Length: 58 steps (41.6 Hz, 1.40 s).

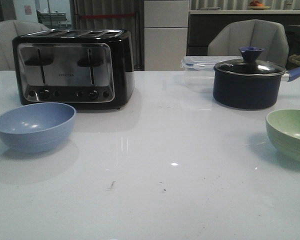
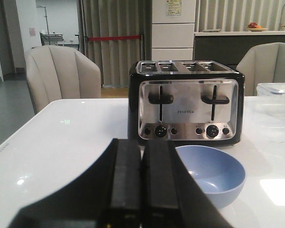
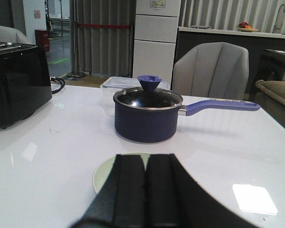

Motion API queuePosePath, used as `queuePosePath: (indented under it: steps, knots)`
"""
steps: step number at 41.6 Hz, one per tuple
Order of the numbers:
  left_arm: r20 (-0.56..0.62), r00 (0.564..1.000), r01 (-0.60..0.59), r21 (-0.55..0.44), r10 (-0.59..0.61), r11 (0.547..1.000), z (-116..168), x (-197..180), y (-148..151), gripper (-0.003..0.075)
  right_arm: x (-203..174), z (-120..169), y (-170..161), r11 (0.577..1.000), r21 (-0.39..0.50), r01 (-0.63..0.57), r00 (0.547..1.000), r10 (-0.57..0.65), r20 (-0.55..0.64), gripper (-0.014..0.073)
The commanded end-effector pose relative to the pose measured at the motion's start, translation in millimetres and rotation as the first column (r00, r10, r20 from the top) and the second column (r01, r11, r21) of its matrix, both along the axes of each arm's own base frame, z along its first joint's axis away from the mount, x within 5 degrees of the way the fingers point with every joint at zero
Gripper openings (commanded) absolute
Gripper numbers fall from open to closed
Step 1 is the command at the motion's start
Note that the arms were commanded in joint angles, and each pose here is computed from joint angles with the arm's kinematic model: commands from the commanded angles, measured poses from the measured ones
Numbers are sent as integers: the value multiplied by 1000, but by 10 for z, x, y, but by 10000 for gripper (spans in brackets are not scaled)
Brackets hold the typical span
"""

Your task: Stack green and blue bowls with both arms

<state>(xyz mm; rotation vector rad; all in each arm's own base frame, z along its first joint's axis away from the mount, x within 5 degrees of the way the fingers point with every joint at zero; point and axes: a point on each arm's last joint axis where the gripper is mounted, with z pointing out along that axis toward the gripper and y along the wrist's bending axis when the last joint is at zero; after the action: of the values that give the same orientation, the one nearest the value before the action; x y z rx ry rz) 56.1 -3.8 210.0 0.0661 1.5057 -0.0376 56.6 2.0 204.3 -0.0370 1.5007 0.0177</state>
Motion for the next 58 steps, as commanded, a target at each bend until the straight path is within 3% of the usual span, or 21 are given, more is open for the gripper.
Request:
queuePosePath:
  steps: [1,27,31,39,47,53,58]
  knots:
    - [97,995,0,-17,1,1000,72,-24,3,93,-29,103,-5,1000,3,6,993,-6,114,53]
    - [97,995,0,-17,1,1000,72,-24,3,93,-34,129,-5,1000,4,6,990,-7,140,53]
    - [154,988,0,-21,3,1000,123,-34,5,93,-42,165,-6,1000,7,6,986,-7,169,53]
    - [272,962,7,-29,1,1000,498,-131,10,93,-144,555,-8,1000,16,2,976,-6,216,53]
    - [283,959,12,-28,-3,1000,1046,-276,17,93,-284,1087,-9,1000,15,-1,977,-2,212,53]
    - [229,973,13,-24,-7,1000,1427,-259,13,93,-211,1371,-4,1000,10,-3,996,2,84,53]
    - [97,995,14,-14,-12,1000,1602,-127,0,93,-50,1490,4,1000,4,-4,997,5,-75,53]
